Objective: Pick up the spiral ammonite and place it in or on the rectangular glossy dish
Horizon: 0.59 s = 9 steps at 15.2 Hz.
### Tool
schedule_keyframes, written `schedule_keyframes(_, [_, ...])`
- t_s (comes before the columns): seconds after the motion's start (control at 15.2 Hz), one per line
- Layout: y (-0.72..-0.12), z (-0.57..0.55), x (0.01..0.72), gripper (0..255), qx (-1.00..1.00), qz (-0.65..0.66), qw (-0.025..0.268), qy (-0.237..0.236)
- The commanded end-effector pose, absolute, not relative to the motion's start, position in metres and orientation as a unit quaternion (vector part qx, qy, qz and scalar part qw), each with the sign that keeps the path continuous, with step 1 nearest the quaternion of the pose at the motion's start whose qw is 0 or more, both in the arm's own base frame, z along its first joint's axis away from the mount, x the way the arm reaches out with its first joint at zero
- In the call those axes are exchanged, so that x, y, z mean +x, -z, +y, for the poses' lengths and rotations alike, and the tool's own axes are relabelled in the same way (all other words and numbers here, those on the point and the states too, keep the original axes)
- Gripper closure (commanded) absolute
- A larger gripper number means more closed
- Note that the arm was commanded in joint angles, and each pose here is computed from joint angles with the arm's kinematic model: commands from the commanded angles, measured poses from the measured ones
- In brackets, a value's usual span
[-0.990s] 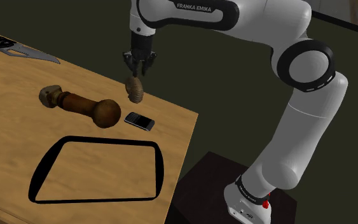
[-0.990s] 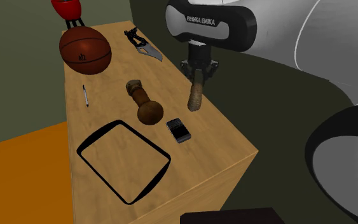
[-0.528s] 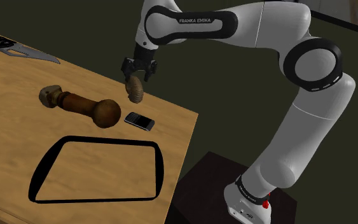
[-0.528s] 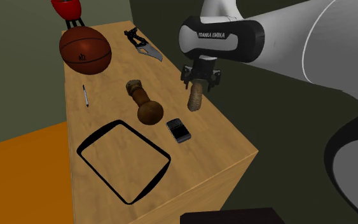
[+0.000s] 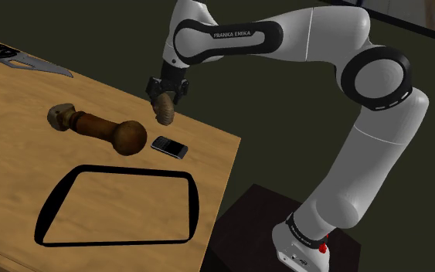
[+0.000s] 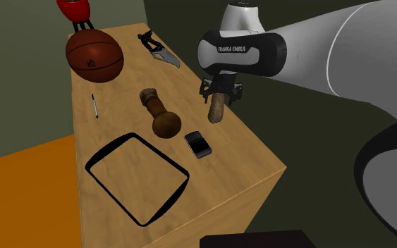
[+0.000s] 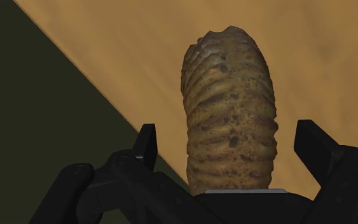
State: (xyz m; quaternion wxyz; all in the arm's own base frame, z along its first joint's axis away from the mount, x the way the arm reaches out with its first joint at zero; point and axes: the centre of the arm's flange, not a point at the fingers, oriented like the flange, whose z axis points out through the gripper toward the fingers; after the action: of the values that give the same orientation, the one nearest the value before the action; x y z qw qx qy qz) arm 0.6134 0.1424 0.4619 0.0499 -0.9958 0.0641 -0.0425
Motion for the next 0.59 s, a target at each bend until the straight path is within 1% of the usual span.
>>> schedule_keyframes(0.0, [-0.4617, 0.1425, 0.6134, 0, -0.996, 0.064, 0.05, 0.043])
schedule_keyframes(0.13, [-0.4618, 0.1424, 0.6134, 0, -0.996, 0.064, 0.05, 0.043])
schedule_keyframes(0.2, [-0.4618, 0.1424, 0.6134, 255, -0.996, 0.064, 0.05, 0.043])
schedule_keyframes(0.53, [-0.4622, 0.1426, 0.6134, 255, -0.996, 0.064, 0.05, 0.043])
